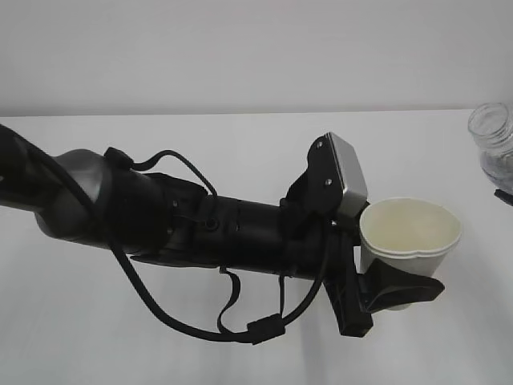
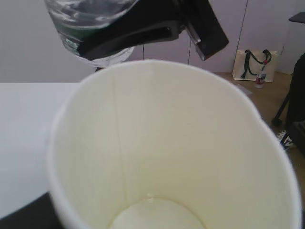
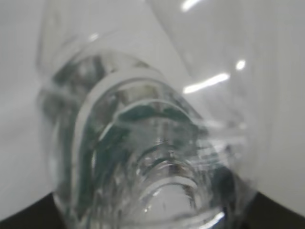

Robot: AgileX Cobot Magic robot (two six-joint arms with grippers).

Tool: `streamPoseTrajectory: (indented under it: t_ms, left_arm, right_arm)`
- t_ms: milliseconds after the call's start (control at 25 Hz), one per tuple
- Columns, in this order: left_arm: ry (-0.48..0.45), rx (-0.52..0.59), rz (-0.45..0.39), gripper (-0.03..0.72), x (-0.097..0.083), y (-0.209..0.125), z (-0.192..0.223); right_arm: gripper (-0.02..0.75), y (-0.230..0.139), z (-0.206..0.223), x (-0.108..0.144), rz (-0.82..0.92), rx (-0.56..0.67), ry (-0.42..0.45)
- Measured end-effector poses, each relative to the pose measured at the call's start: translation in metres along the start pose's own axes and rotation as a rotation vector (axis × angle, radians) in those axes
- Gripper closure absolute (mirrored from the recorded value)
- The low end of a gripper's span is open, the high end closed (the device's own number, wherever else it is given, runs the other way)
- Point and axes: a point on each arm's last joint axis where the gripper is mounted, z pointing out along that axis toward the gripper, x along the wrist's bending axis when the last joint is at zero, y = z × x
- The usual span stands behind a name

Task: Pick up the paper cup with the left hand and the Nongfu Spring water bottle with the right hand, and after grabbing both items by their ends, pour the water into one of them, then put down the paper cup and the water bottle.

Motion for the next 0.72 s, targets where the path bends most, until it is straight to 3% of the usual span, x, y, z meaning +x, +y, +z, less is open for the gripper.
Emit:
streamPoseTrajectory:
  t_ms: [720]
  left_arm:
    - [0.043, -0.010, -0.031, 0.238, 0.0019, 0.0025, 0.0028]
  right_arm:
    - [0.335, 0.0013, 0.0000, 0.0009, -0.171, -0.018, 0.009]
